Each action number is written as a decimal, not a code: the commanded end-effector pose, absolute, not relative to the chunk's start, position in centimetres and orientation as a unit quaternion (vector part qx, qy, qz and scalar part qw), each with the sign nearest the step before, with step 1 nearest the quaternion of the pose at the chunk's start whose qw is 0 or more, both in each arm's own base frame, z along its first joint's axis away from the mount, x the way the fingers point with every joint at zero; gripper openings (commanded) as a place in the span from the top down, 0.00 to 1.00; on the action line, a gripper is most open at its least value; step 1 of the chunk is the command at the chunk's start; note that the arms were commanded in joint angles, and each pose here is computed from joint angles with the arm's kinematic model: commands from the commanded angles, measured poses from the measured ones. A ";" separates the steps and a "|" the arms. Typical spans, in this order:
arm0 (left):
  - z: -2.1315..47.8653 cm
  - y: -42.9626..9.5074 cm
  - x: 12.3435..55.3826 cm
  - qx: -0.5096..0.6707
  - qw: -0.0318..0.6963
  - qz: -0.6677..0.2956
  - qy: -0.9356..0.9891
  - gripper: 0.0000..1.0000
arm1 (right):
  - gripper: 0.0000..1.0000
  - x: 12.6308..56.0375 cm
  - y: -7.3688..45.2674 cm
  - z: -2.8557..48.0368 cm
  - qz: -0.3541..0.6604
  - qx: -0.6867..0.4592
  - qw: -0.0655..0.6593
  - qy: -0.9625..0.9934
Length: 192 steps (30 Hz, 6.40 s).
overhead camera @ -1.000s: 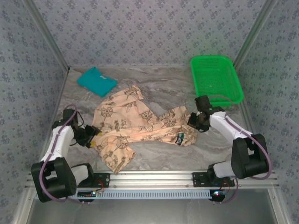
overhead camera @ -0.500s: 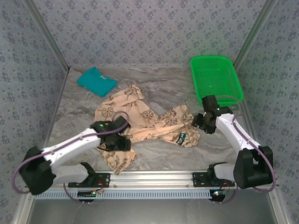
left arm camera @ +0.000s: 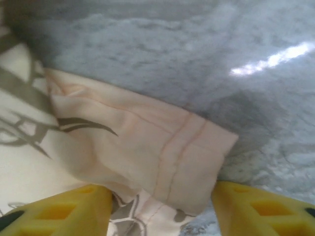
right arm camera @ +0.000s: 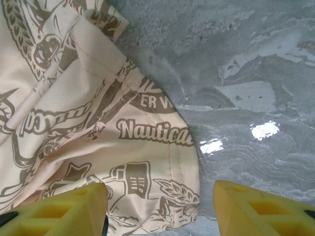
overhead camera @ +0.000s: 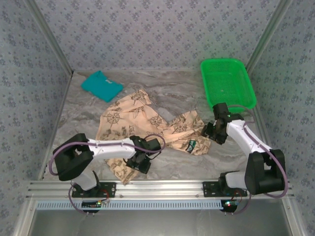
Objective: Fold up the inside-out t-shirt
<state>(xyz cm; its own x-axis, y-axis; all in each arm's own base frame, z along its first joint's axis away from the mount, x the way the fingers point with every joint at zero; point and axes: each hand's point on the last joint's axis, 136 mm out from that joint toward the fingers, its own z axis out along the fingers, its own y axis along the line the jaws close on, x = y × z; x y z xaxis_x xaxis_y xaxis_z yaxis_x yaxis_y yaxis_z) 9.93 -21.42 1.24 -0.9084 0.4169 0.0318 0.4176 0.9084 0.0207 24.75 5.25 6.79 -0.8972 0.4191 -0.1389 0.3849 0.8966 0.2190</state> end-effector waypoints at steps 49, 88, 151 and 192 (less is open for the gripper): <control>24.0 -15.3 15.3 -0.396 -0.272 0.037 -0.876 1.00 | 0.49 28.3 11.7 4.2 0.221 0.020 0.052 0.974; 25.3 -13.7 16.1 -0.388 -0.297 0.013 -0.872 1.00 | 1.00 31.2 12.6 5.7 0.244 -0.030 0.116 0.962; 59.4 -9.0 42.5 -0.405 -0.698 -0.080 -0.585 1.00 | 1.00 51.0 4.2 55.9 0.188 0.032 0.672 0.716; 19.1 -13.3 27.1 -0.131 -0.303 0.170 -0.928 0.08 | 0.62 27.8 10.9 10.9 0.070 0.088 0.238 0.965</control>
